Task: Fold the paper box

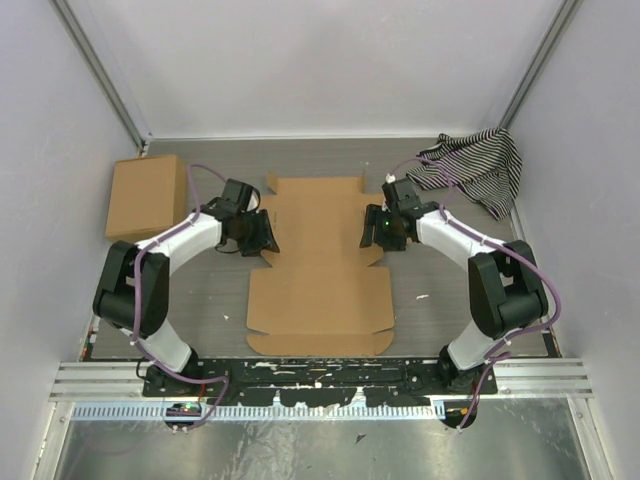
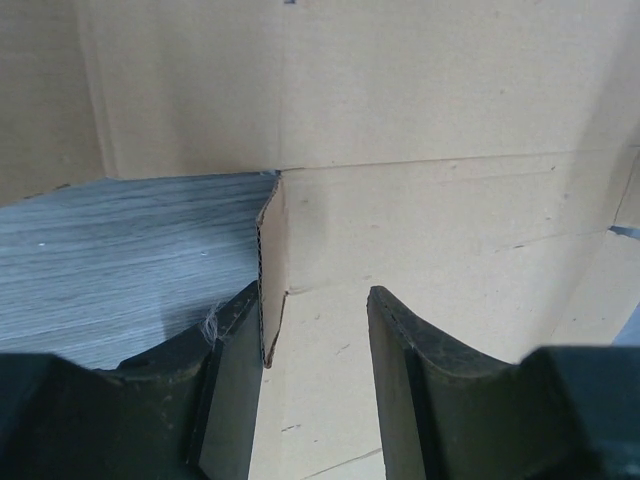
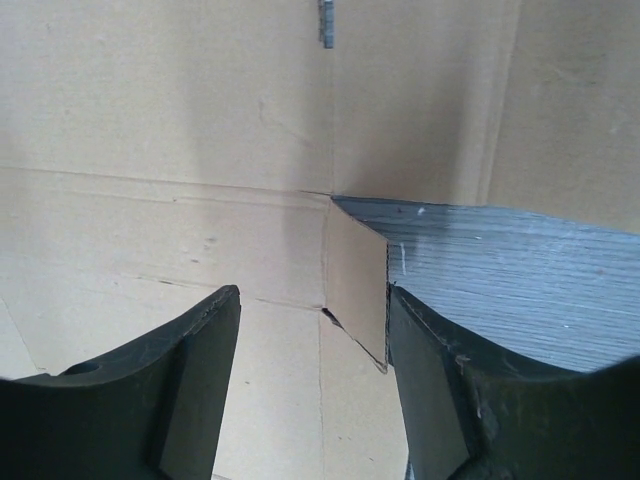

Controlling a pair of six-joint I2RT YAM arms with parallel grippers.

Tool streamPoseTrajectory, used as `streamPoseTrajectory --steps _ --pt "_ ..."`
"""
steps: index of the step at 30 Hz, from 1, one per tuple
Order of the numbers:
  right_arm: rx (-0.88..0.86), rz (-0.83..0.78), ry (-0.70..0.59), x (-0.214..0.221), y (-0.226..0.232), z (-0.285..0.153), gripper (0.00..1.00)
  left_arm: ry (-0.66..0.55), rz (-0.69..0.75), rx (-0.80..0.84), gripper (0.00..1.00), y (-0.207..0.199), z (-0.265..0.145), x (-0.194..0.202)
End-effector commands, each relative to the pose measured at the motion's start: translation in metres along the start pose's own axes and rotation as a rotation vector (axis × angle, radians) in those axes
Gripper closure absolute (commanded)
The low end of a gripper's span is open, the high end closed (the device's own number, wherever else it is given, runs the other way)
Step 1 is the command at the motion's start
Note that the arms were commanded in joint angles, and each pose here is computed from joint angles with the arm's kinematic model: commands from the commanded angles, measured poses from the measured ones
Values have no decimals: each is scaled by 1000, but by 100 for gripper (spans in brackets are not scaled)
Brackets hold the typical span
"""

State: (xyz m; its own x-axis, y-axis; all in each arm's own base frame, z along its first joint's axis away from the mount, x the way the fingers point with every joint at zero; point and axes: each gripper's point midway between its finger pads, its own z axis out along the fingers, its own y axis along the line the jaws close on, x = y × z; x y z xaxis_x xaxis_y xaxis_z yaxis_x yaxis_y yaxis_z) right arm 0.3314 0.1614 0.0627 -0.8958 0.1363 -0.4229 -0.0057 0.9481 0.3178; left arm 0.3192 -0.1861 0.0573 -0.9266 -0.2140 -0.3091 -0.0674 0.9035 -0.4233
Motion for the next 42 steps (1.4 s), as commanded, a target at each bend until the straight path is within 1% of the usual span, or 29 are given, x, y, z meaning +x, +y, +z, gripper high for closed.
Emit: streamPoseTrajectory --steps 1,10,21,31,36,42 --pt "-62 -29 -54 -18 28 -10 35 -19 16 19 49 -17 -3 -6" --pt "-54 -71 -14 -5 46 9 35 31 27 11 49 -23 20 4" --pt "-14 -118 16 9 59 24 36 44 55 24 49 -38 28 9" --pt "58 -140 89 29 55 50 38 77 70 -6 49 -36 38 17" --pt "65 -132 99 32 56 56 38 95 87 -25 49 -35 37 18" --pt "65 -129 109 35 55 58 38 80 102 -38 49 -36 29 12"
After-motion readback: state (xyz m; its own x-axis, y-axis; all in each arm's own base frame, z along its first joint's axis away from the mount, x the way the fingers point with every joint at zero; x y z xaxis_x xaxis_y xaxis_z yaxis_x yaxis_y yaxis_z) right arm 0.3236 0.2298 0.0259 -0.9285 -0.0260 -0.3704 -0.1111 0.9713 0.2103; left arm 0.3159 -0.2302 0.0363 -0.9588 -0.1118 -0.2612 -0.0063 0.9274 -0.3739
